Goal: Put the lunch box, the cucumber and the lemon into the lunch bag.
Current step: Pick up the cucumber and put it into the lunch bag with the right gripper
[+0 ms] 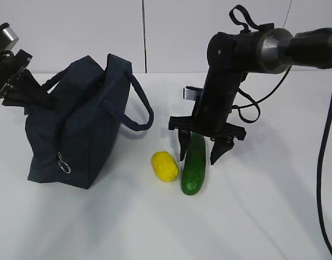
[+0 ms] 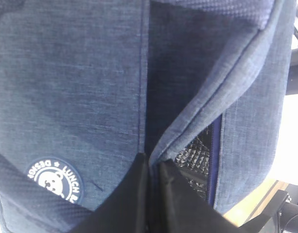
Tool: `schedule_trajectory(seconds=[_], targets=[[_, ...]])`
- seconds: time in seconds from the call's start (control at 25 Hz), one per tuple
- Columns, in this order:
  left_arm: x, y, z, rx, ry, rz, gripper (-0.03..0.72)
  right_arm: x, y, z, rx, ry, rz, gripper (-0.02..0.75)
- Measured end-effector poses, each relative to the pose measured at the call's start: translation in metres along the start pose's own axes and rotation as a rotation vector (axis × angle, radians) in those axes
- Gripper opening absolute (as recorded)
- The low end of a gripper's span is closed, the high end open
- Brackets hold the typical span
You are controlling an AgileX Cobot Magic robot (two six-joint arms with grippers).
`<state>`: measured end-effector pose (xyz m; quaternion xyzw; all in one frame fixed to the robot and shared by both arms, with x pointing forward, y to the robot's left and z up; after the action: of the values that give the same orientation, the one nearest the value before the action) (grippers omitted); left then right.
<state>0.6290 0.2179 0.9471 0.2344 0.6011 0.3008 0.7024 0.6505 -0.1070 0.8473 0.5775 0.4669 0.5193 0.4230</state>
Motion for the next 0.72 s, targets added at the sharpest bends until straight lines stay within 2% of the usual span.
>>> schedule_trajectory(seconds=[0.2,0.48,0.72], targets=[[0.0000,0.0000,0.0000,0.000,0.000,0.000,-0.006,0.0002,0.0004,0.0036,-0.022,0.003,0.000,0.542],[0.0000,0.0000,0.0000,0.000,0.000,0.000,-0.006,-0.0006,0.0004,0.0042,-0.025,0.005,-0.005,0.426],[0.0000,0.0000,0.0000,0.000,-0.003,0.000,-0.006,-0.0006,0.0004,0.0042,-0.026,0.003,-0.005,0.360]])
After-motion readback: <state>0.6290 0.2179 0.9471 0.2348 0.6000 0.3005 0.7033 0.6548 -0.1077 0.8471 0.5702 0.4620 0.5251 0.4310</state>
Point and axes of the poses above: a point on each arm's last joint axis where the gripper is mounted, y pointing back along that axis away from the gripper, x along the wrist's bending axis when the last joint is at zero, z = x × y, the point moved 7 cm from there along -y, pointing out along that axis toward the gripper, and after that the axes turned 3 degrees about y, right-handed, at the moved point
